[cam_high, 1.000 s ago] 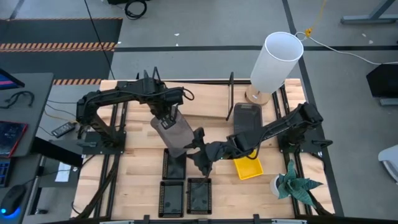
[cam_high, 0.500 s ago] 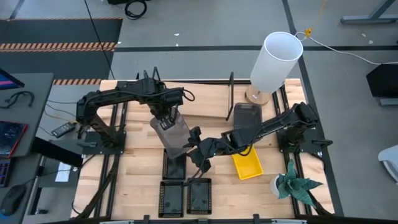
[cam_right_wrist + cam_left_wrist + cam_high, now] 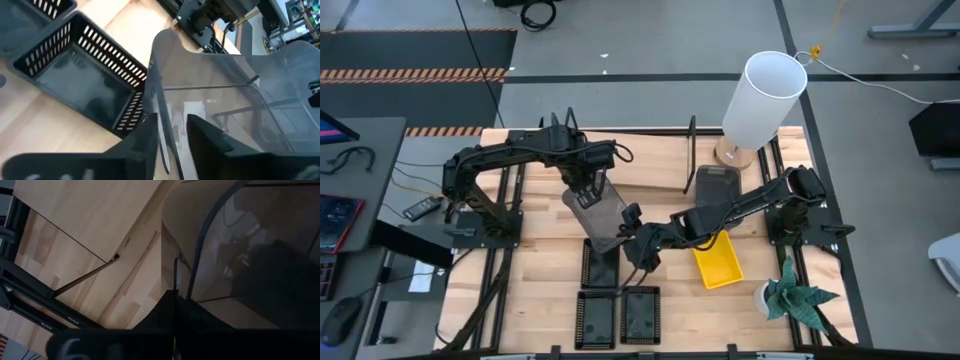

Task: Stack baskets on shelf by color
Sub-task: Stack the bottom black transparent bin on top of the other stacked black transparent bins

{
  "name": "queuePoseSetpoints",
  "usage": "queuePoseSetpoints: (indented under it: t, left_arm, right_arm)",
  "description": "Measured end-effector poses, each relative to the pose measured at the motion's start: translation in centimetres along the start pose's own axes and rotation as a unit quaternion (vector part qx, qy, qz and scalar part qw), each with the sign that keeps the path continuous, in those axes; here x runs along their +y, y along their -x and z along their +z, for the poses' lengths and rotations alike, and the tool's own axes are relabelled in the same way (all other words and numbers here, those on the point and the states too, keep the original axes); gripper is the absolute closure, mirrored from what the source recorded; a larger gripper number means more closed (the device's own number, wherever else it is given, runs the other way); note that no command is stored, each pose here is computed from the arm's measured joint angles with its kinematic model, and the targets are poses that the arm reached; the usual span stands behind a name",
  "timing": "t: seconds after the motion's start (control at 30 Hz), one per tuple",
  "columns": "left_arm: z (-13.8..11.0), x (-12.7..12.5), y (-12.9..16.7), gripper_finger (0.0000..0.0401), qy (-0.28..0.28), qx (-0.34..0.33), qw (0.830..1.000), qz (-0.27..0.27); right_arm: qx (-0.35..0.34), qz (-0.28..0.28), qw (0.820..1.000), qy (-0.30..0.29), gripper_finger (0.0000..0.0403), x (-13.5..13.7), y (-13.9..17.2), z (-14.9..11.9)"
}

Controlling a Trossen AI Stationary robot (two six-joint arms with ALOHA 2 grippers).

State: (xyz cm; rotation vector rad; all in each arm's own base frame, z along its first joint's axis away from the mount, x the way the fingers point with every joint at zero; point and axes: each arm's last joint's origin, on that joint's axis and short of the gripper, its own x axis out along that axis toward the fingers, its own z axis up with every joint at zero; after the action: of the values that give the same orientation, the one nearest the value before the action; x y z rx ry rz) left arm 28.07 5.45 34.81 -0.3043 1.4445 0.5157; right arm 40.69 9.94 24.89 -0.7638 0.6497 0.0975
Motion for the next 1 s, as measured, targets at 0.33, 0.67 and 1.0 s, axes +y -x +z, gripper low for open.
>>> queuePoseSetpoints:
  t: [0.33, 0.67, 1.0]
  left_arm:
    - [0.0, -0.1, 0.0, 0.0353, -0.008, -0.013, 0.999, 0.030]
    - [-0.4, -0.7, 0.5, 0.0235, -0.057, -0.034, 0.995, 0.072]
    - [-3.1, -1.3, 3.2, 0.0174, -0.085, -0.093, 0.989, 0.076]
  right_arm:
    - [-0.005, -0.001, 0.999, 0.038, 0.0393, 0.1, 0.0, 0.2]
    - [0.015, -0.006, 1.000, -0.005, 0.0397, -0.3, 0.4, 0.4]
    - [0.091, 0.035, 0.991, -0.094, 0.0396, 0.1, 2.6, 1.2]
